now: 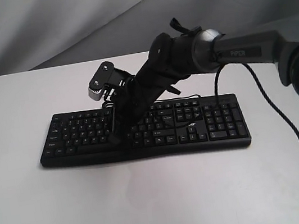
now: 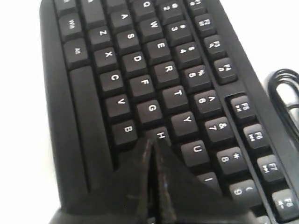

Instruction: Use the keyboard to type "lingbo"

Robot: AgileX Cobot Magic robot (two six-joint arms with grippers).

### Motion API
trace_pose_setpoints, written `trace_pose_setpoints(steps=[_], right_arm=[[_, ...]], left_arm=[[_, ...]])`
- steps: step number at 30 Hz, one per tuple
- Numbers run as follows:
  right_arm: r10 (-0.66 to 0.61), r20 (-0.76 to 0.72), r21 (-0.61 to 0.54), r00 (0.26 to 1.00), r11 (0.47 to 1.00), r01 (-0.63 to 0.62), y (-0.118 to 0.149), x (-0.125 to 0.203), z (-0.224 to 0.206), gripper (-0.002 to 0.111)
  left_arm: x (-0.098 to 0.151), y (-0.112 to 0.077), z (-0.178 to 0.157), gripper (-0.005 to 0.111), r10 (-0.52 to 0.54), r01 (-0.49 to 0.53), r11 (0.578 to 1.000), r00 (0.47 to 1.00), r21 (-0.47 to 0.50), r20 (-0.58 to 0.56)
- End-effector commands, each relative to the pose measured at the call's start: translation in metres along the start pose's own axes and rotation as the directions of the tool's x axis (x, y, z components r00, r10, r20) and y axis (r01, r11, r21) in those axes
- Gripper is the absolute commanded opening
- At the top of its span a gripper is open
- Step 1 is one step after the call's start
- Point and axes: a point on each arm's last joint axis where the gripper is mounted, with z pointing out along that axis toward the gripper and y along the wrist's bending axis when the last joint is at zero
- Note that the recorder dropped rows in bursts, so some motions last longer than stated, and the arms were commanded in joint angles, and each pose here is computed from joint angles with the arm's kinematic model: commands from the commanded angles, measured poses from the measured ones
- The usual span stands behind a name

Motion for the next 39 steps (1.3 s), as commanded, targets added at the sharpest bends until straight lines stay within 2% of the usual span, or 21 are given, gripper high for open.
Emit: trace_pose_setpoints(steps=[1, 33, 39], right_arm=[[-0.017, 0.005, -0.019, 1.0, 1.0, 0.017, 0.006, -0.003, 0.003, 0.0], [-0.023, -0.015, -0.03, 1.0, 0.999, 0.022, 0.01, 0.005, 0.021, 0.0], [-0.059, 0.035, 0.01, 0.998, 0.998, 0.059, 0.006, -0.014, 0.006, 0.0]], left_arm=[[0.0, 0.0, 0.0, 0.001, -0.001, 0.001, 1.0, 1.0, 0.006, 0.01], [0.0, 0.0, 0.0, 0.001, -0.001, 0.001, 1.0, 1.0, 0.006, 0.01], [0.0, 0.0, 0.0, 0.001, -0.001, 0.001, 1.0, 1.0, 0.006, 0.01]])
